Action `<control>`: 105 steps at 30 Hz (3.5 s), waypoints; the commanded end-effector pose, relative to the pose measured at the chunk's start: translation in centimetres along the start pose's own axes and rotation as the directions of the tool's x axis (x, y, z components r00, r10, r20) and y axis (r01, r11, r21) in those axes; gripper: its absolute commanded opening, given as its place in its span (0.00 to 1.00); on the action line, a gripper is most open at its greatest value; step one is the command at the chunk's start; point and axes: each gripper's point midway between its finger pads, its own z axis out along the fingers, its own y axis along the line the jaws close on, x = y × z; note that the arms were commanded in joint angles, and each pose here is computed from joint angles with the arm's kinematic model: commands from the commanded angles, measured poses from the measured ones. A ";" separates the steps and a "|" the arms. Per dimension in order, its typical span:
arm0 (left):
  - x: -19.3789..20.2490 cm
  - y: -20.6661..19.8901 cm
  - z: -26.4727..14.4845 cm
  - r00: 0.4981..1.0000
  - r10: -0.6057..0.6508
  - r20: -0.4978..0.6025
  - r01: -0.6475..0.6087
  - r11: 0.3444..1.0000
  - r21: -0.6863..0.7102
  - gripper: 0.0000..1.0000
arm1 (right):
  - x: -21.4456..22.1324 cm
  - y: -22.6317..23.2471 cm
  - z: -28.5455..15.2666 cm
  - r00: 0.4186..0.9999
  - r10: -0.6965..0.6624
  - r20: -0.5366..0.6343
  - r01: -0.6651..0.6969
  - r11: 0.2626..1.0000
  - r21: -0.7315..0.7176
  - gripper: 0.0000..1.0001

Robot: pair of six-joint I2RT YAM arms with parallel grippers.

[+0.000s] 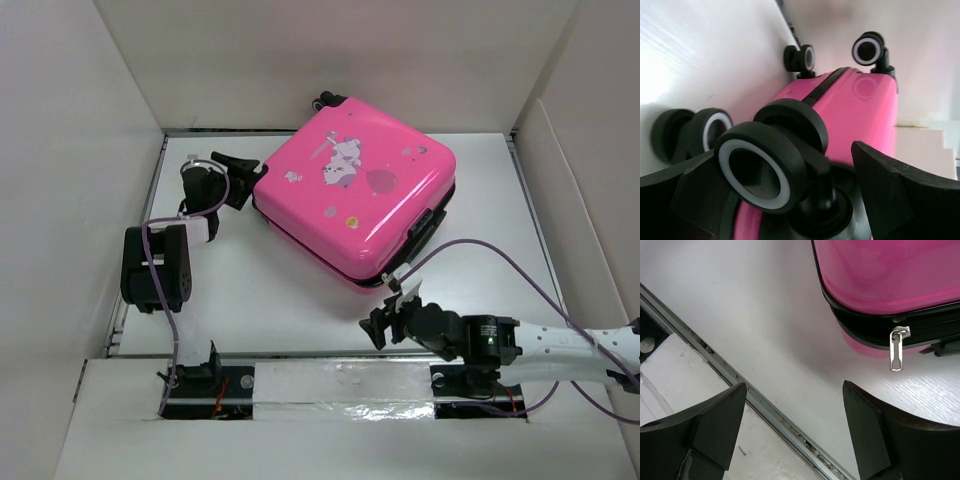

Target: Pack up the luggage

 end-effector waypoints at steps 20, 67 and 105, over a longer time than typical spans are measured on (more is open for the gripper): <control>-3.4 -19.1 -5.8 0.984 0.040 0.175 -0.131 0.826 0.549 0.51 | -2.8 2.8 -1.1 0.996 0.074 0.058 -0.068 0.993 -0.094 0.85; -1.2 -36.6 -19.1 0.794 0.310 0.522 -0.584 0.629 0.513 0.41 | -1.7 -5.4 -3.8 0.951 0.266 0.156 -0.296 0.929 0.221 0.00; 30.6 -1.0 -20.5 0.676 0.732 -0.079 -0.655 0.647 0.391 0.04 | -3.2 -2.9 7.5 0.979 0.133 0.156 -0.148 0.984 0.095 0.00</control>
